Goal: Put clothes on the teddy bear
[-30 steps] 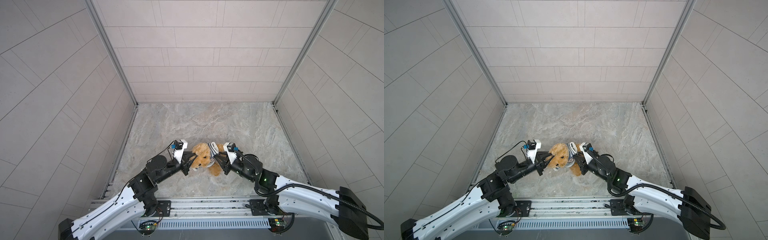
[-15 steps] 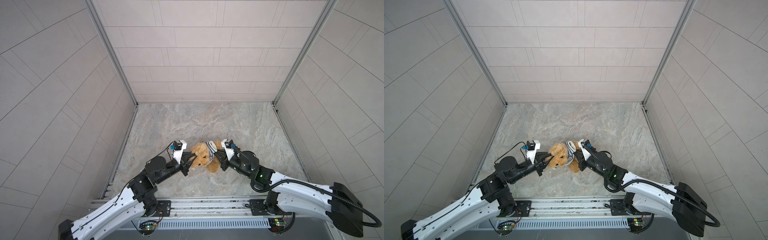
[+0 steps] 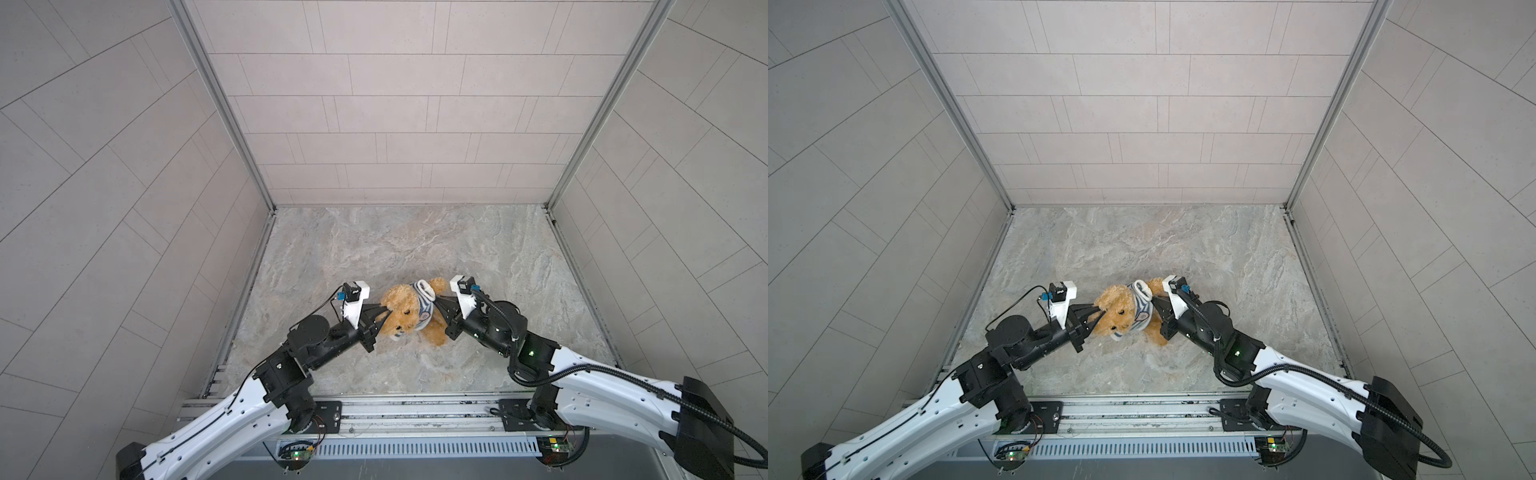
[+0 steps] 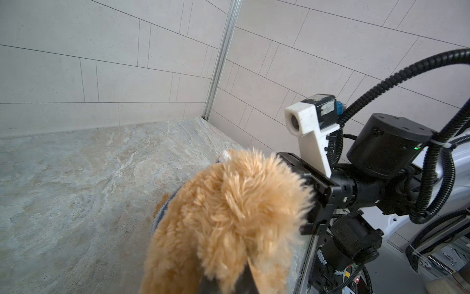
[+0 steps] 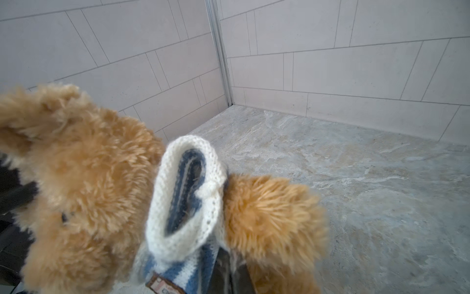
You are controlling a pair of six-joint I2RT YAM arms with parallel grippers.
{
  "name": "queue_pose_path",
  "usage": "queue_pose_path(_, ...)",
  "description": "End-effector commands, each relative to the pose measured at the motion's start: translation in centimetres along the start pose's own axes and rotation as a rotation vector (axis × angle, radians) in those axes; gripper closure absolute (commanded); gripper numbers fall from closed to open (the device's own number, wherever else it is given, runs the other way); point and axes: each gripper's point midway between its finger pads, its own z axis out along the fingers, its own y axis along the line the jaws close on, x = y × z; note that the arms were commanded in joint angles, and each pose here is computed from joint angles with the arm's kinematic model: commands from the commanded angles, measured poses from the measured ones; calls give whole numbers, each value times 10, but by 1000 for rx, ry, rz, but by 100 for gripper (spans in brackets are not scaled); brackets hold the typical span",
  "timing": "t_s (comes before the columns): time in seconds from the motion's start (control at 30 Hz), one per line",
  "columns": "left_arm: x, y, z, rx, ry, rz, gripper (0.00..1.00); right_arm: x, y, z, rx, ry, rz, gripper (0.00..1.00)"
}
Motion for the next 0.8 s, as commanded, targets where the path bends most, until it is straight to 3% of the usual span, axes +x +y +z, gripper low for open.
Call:
queue_pose_path(0.0, -1, 2, -5, -14, -23, 12, 100, 3, -51, -16, 207, -41, 68, 100)
queue_pose_path(0.37, 3, 6, -2, -41, -2, 54, 100, 10, -74, -33, 293, -26, 72, 100)
queue_pose_path(0.6, -5, -3, -4, 2, -32, 76, 100, 46, -79, -10, 309, 123, 101, 100)
queue_pose_path(0.77, -10, -5, 1, 5, -33, 93, 100, 53, -60, 13, 206, 195, 163, 100)
